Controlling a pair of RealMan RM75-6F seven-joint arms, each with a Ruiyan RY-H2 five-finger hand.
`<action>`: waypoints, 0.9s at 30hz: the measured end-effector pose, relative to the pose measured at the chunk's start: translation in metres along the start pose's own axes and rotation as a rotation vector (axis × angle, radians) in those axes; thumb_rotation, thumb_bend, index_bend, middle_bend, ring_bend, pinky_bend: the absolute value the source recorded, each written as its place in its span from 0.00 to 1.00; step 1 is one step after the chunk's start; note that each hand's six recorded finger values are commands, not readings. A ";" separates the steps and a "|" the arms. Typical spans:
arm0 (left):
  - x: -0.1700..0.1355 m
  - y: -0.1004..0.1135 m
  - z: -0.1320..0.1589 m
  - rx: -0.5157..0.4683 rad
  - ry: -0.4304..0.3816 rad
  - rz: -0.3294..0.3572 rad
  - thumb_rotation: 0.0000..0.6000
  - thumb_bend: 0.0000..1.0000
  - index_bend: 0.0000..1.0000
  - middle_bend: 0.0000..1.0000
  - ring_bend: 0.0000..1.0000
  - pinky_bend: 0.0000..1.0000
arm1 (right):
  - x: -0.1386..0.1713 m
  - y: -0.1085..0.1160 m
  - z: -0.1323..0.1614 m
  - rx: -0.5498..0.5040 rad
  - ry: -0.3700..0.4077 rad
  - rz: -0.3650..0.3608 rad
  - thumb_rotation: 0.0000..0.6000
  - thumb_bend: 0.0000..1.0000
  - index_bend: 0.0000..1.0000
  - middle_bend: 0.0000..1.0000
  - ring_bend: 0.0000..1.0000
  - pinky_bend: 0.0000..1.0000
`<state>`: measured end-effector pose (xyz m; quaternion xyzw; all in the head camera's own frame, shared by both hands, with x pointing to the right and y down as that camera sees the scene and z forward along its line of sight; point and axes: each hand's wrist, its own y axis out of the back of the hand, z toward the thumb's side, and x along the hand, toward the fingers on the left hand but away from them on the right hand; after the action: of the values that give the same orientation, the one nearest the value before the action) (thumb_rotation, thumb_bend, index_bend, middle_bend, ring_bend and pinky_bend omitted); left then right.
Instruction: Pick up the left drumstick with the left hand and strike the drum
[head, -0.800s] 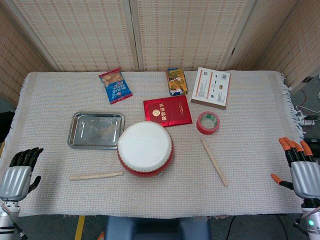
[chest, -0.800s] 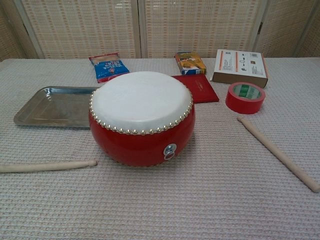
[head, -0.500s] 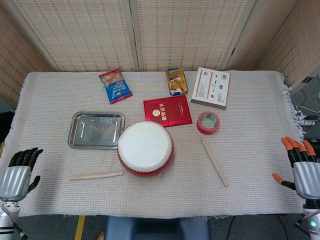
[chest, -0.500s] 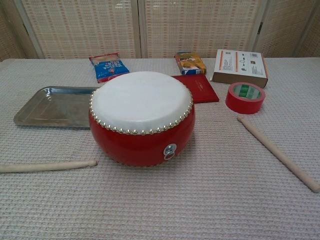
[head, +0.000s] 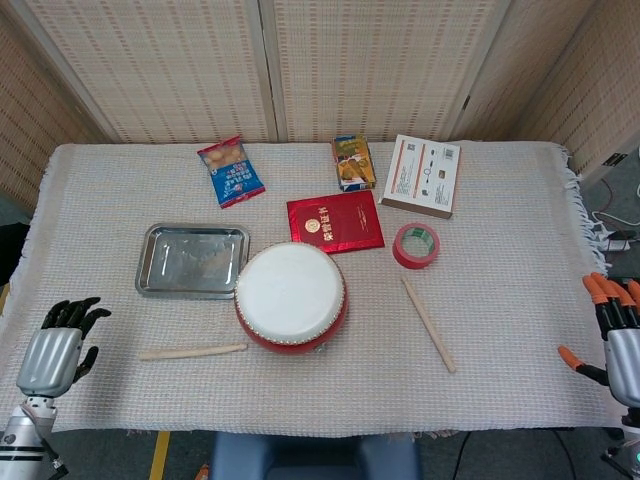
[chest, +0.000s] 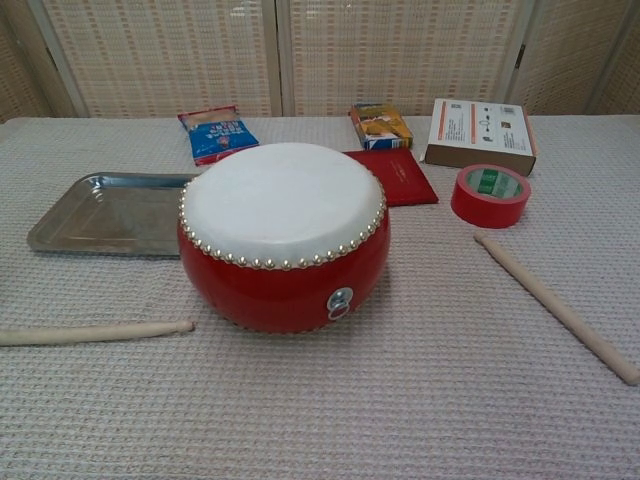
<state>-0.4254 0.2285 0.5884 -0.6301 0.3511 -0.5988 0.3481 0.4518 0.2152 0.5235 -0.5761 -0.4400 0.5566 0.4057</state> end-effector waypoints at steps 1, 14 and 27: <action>0.002 -0.002 0.003 0.004 -0.009 -0.007 1.00 0.40 0.36 0.17 0.17 0.12 | 0.000 0.001 0.000 -0.001 0.002 -0.004 1.00 0.12 0.00 0.05 0.00 0.00; 0.026 -0.047 0.065 0.031 -0.153 -0.123 1.00 0.39 0.35 0.19 0.17 0.11 | 0.004 0.011 -0.009 -0.006 -0.002 -0.053 1.00 0.12 0.00 0.05 0.00 0.00; 0.038 -0.088 0.117 -0.050 -0.183 -0.216 1.00 0.30 0.39 0.18 0.17 0.11 | 0.008 0.011 -0.013 -0.014 -0.008 -0.044 1.00 0.12 0.01 0.05 0.00 0.00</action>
<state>-0.3050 0.2435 0.6786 -0.7247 0.2630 -0.5638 0.2963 0.4653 0.2199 0.5111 -0.5669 -0.4581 0.5468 0.4120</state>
